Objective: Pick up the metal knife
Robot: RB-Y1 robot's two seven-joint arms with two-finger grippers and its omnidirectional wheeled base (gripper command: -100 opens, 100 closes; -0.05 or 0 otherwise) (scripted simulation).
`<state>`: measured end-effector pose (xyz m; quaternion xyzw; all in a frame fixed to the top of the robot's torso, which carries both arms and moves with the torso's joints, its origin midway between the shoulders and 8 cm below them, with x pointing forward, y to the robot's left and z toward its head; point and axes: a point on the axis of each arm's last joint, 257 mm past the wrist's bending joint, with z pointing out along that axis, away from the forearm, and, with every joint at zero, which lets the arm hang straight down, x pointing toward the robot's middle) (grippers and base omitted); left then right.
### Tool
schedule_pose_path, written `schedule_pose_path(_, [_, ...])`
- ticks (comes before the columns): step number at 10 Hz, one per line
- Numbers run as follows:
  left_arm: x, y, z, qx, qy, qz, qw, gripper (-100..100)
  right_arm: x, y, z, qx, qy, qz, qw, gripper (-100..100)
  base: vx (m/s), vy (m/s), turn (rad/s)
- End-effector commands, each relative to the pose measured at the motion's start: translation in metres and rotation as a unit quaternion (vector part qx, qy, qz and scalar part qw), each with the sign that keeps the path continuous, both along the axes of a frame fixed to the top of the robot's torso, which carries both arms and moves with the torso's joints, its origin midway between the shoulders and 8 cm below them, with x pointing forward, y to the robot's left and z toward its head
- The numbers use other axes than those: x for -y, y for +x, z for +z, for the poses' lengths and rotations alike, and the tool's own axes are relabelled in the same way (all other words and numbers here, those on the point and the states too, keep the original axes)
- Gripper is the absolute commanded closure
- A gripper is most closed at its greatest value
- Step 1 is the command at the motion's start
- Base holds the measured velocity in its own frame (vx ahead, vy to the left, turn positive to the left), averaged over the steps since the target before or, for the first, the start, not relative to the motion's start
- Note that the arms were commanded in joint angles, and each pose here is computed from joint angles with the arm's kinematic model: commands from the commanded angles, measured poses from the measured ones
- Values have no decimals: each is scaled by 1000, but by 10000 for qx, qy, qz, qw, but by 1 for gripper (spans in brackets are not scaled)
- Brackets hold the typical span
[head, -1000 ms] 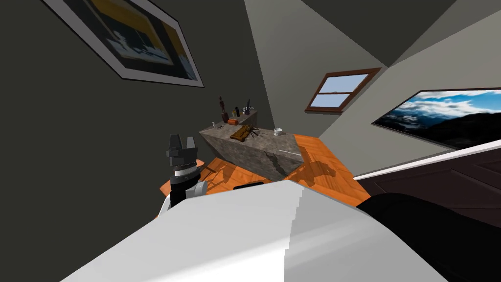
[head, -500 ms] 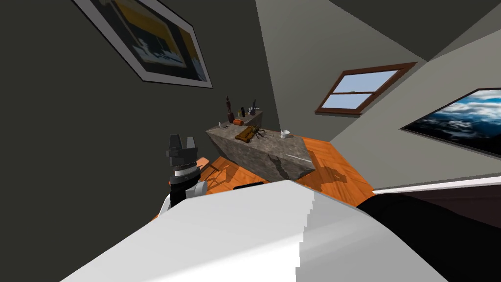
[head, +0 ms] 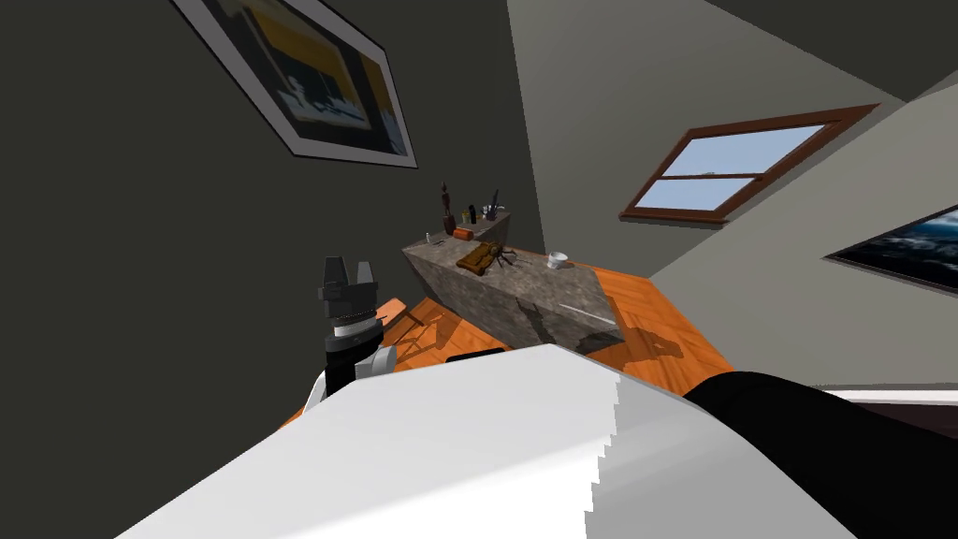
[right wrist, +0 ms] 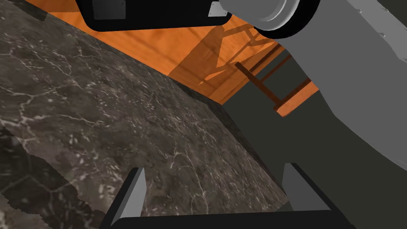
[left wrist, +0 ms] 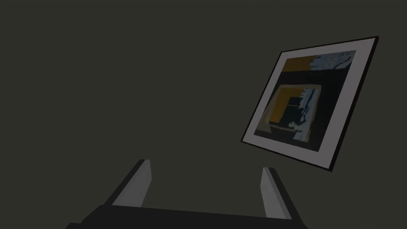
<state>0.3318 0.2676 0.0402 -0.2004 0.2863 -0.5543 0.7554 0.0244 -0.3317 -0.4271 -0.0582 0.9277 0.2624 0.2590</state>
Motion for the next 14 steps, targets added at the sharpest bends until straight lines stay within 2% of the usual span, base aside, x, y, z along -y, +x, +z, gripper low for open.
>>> schedule_pose_path(1, [0, 0, 0, 0, 0, 0, 10000, 0, 20, -15, -8, -187, -234, 203, 9993, -100, 86, 21, 74])
schedule_pose_path(2, [0, 0, 0, -1, 0, 1, 10000, 0, 39, -41, -13, -445, -476, 420, 9970, -100, 92, 16, 149])
schedule_pose_path(3, [0, 0, 0, 0, 0, 0, 10000, 0, 53, -45, -13, -522, -602, 487, 9956, -100, 73, 15, 83])
schedule_pose_path(4, [0, 0, 0, 0, 0, 1, 10000, 0, 75, -70, -14, -779, -850, 714, 9908, -100, 95, 31, 144])
schedule_pose_path(5, [0, 0, 0, 0, 0, 0, 10000, 0, 84, -72, -13, -825, -935, 776, 9891, -100, 77, 31, 86])
schedule_pose_path(6, [0, 0, 0, 0, 0, 1, 10000, 0, 109, -95, -11, -1086, -1197, 1003, 9817, -100, 70, 43, 147])
schedule_pose_path(7, [0, 0, 0, 0, 0, 0, 10000, 0, 116, -95, -9, -1112, -1254, 1057, 9802, -100, 54, 29, 61])
schedule_pose_path(8, [0, 0, 0, 0, 0, 1, 10000, 0, 143, -117, -5, -1364, -1514, 1280, 9706, -100, 55, 34, 100])
schedule_pose_path(9, [0, 0, 0, 0, 0, 0, 10000, 0, 148, -116, -3, -1380, -1555, 1327, 9691, -100, 56, 24, 51])
schedule_pose_path(10, [0, 0, 0, 0, 0, 1, 10000, 0, 175, -134, 4, -1617, -1811, 1548, 9577, -100, 67, 32, 104])
schedule_pose_path(11, [0, 0, 0, 0, 0, 0, 10000, 0, 179, -133, 6, -1628, -1840, 1582, 9564, -100, 54, 26, 76])
schedule_pose_path(12, [0, 0, 0, 0, 0, 1, 10000, 0, 208, -148, 16, -1851, -2102, 1816, 9426, -100, 51, 35, 84])
schedule_pose_path(13, [0, 0, 0, 0, 0, 1, 10000, 0, 209, -148, 17, -1853, -2107, 1822, 9424, -100, 44, 27, 43])
schedule_pose_path(14, [0, 0, 0, 0, 0, 1, 10000, 0, 235, -160, 27, -2047, -2337, 2025, 9287, -100, 46, 29, 92])
